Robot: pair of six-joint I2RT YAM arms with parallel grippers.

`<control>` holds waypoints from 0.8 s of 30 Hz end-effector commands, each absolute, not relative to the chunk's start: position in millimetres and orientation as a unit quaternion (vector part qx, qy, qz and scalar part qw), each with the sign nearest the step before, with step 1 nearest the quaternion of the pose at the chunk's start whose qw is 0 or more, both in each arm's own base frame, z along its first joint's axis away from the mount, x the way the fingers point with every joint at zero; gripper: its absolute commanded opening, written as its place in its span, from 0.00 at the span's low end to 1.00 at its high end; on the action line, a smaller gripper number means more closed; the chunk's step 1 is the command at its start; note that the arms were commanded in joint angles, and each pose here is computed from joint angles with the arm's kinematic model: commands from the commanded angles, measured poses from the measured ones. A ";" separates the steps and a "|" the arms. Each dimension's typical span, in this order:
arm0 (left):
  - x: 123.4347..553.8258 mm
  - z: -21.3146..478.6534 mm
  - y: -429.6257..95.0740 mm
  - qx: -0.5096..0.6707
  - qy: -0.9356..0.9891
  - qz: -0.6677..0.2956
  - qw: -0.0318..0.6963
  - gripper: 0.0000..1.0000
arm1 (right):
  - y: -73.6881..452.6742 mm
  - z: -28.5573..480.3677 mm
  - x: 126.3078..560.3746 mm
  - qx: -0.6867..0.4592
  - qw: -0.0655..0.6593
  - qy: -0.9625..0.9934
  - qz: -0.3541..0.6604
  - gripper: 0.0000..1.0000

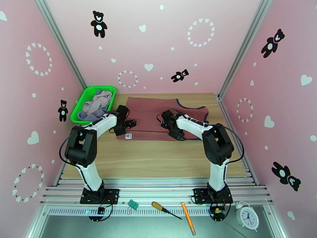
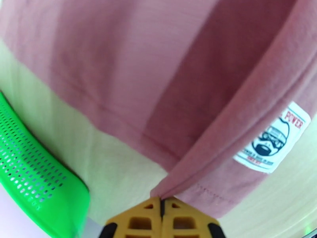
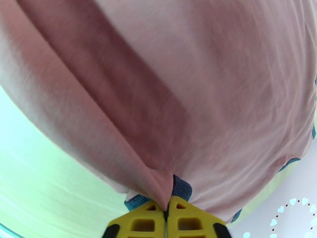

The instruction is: Fold and stack the mixed laundry pile

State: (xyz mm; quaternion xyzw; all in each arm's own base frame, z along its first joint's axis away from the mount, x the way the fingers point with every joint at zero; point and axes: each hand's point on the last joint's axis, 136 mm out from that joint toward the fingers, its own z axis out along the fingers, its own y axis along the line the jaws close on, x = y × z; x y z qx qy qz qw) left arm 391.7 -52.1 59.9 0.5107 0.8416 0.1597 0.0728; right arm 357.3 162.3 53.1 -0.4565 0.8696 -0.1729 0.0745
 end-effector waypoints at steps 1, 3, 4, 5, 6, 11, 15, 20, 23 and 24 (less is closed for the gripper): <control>410.2 68.4 -46.4 0.478 0.855 0.183 0.090 0.23 | 162.9 56.1 373.0 -0.435 0.095 0.877 -0.182 0.29; 416.1 70.7 -47.1 0.465 0.859 0.186 0.102 0.37 | 161.8 59.4 376.9 -0.412 0.107 0.887 -0.180 0.39; 418.0 70.8 -46.8 0.460 0.861 0.189 0.106 0.50 | 161.6 62.6 379.4 -0.397 0.116 0.893 -0.179 0.43; 421.1 72.8 -46.4 0.452 0.863 0.193 0.113 0.51 | 161.1 65.2 381.8 -0.381 0.125 0.898 -0.178 0.45; 423.7 75.4 -45.5 0.444 0.866 0.198 0.120 0.51 | 160.4 67.8 384.2 -0.362 0.135 0.905 -0.176 0.46; 434.9 98.9 -42.8 0.383 0.881 0.215 0.174 0.49 | 148.3 81.1 396.6 -0.253 0.187 0.927 -0.205 0.49; 436.3 137.1 -38.0 0.288 0.904 0.219 0.229 0.44 | 144.3 87.2 390.7 -0.185 0.212 0.941 -0.189 0.45; 412.3 172.7 -37.3 0.116 0.942 0.205 0.238 0.29 | 148.6 100.5 362.4 -0.139 0.226 0.958 -0.113 0.40; 385.0 160.1 -60.5 0.067 0.962 0.147 0.221 0.19 | 168.6 98.5 343.7 -0.129 0.215 0.968 -0.023 0.25; 377.4 153.7 -72.9 0.053 0.967 0.108 0.224 0.18 | 174.6 94.2 339.6 -0.126 0.204 0.971 0.000 0.16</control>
